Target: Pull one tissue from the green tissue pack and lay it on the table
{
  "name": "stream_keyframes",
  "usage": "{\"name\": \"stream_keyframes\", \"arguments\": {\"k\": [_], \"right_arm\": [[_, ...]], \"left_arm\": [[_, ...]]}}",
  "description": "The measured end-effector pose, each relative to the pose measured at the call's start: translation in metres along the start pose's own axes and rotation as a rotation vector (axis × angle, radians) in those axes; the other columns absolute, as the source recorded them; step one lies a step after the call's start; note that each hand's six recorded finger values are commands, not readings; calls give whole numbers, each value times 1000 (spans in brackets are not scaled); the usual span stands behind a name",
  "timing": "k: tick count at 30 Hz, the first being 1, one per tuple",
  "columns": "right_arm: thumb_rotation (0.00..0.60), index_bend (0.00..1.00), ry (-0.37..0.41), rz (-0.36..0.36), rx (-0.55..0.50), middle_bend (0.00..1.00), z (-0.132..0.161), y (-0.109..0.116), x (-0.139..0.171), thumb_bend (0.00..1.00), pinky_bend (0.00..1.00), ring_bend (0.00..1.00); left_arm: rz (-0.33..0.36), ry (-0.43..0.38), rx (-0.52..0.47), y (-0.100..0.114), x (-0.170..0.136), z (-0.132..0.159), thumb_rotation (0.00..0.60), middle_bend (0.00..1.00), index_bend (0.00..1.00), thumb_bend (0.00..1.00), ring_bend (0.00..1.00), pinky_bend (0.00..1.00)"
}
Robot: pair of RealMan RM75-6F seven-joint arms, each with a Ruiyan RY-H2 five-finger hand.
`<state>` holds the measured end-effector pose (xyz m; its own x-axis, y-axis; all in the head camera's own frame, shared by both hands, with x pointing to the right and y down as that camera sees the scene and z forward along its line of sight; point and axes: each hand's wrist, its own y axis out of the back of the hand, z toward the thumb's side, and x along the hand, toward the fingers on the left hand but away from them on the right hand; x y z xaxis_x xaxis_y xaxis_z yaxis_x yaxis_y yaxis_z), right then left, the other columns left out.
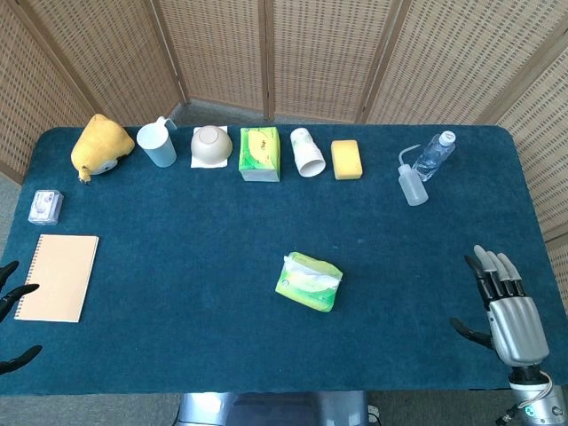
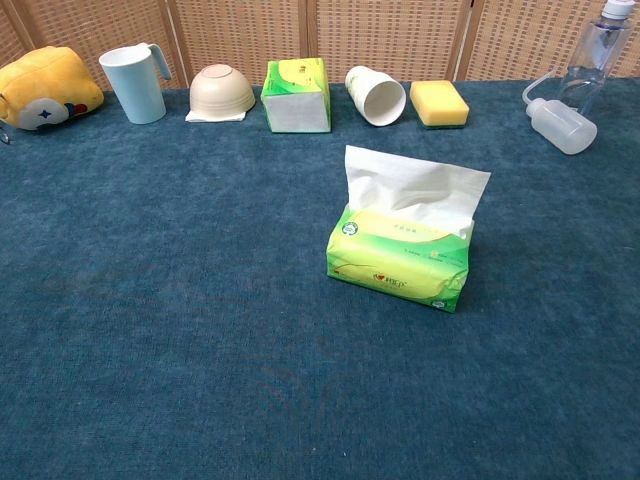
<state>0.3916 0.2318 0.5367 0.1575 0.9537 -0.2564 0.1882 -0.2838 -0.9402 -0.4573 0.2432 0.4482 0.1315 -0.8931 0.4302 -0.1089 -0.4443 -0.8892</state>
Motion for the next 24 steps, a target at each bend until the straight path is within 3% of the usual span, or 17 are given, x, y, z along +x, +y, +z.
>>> {"name": "stream_keyframes", "arguments": {"k": [6,12,24], "right_arm": [[600,0,5,10,-4,0,1,-2,1,0,45,0],[600,0,68,58,-75,0,23,-13,-9,0,48,0],[600,0,260,199,-162,44,116,-65,-76,0,169,19]], "left_arm": [[5,1,-3,1,0,0,600,0,180,0,0,129],[-2,7,-2,-1,1,0,600,0,180,0,0,129],[-10,31,1,-3,7,-3,600,0,180,0,0,129]]}}
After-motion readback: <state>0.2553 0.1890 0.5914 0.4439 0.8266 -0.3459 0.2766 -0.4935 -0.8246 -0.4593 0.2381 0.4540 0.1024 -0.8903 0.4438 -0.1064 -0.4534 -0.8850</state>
